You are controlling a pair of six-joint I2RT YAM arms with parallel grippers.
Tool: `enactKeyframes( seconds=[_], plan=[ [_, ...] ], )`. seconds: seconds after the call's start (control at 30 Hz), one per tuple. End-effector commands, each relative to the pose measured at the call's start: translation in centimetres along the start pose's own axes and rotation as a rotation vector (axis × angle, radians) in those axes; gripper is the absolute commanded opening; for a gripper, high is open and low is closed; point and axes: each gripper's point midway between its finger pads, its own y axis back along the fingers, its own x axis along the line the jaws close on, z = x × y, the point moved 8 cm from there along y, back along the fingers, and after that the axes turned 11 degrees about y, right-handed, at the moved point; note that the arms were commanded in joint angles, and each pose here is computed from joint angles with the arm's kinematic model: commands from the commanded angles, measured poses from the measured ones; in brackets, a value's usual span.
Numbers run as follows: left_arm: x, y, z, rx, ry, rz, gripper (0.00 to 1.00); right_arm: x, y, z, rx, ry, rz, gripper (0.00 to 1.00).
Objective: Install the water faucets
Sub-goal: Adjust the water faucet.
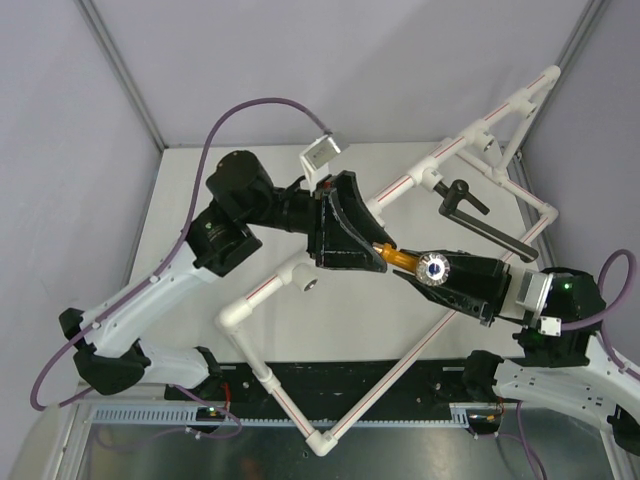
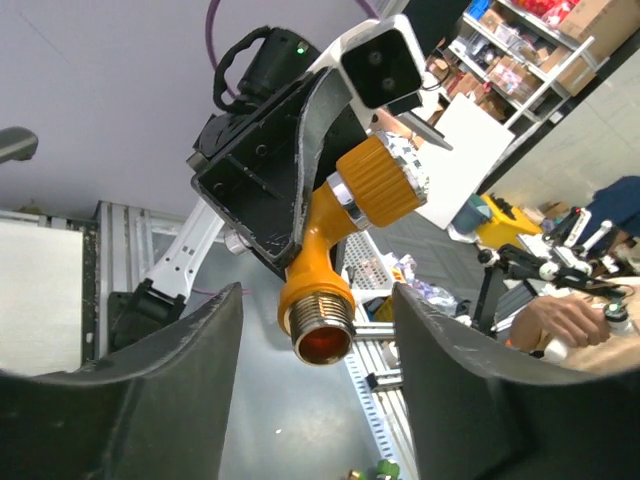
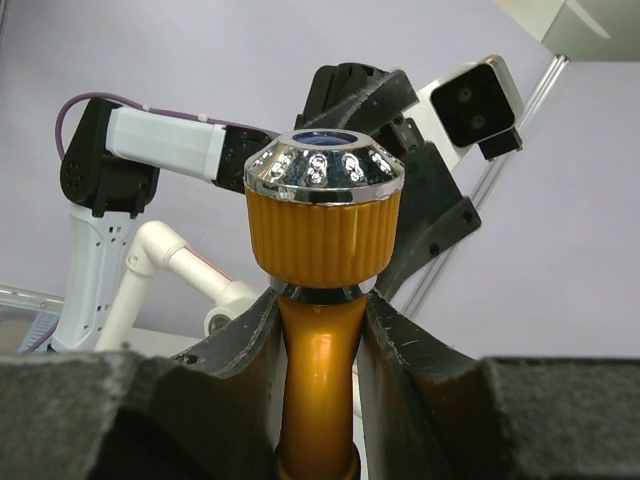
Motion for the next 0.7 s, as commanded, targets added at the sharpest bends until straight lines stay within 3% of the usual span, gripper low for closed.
enactKeyframes(
  seconds=[0.0,0.07,0.13,0.3,0.43,0.67],
  plan=[
    [0.5,0.2,-0.3,0.004,0.035,0.013,0.79,-0.8,0.0,0.6,0.012,-0.019,-0.056,0.00],
    [0.4,0.7,0.0,-0.014,0.024,0.022,0.94,-0.8,0.7,0.6,0.041,-0.023,-0.071,0.00],
    [0.2,1.4,0.4,-0.036,0.011,0.035,0.98,-0.9,1.6,0.7,0.069,-0.026,-0.087,0.00],
    [0.7,3.4,1.5,-0.094,-0.006,0.105,1.00,-1.0,3.8,1.0,0.141,-0.032,-0.142,0.00],
    [1.9,5.2,1.8,-0.131,-0.013,0.214,0.99,-0.9,5.6,0.2,0.271,-0.027,-0.160,0.00],
    [4.3,7.6,1.4,-0.143,-0.052,0.536,1.00,-0.4,6.9,-1.4,0.418,0.017,-0.130,0.00]
  ],
)
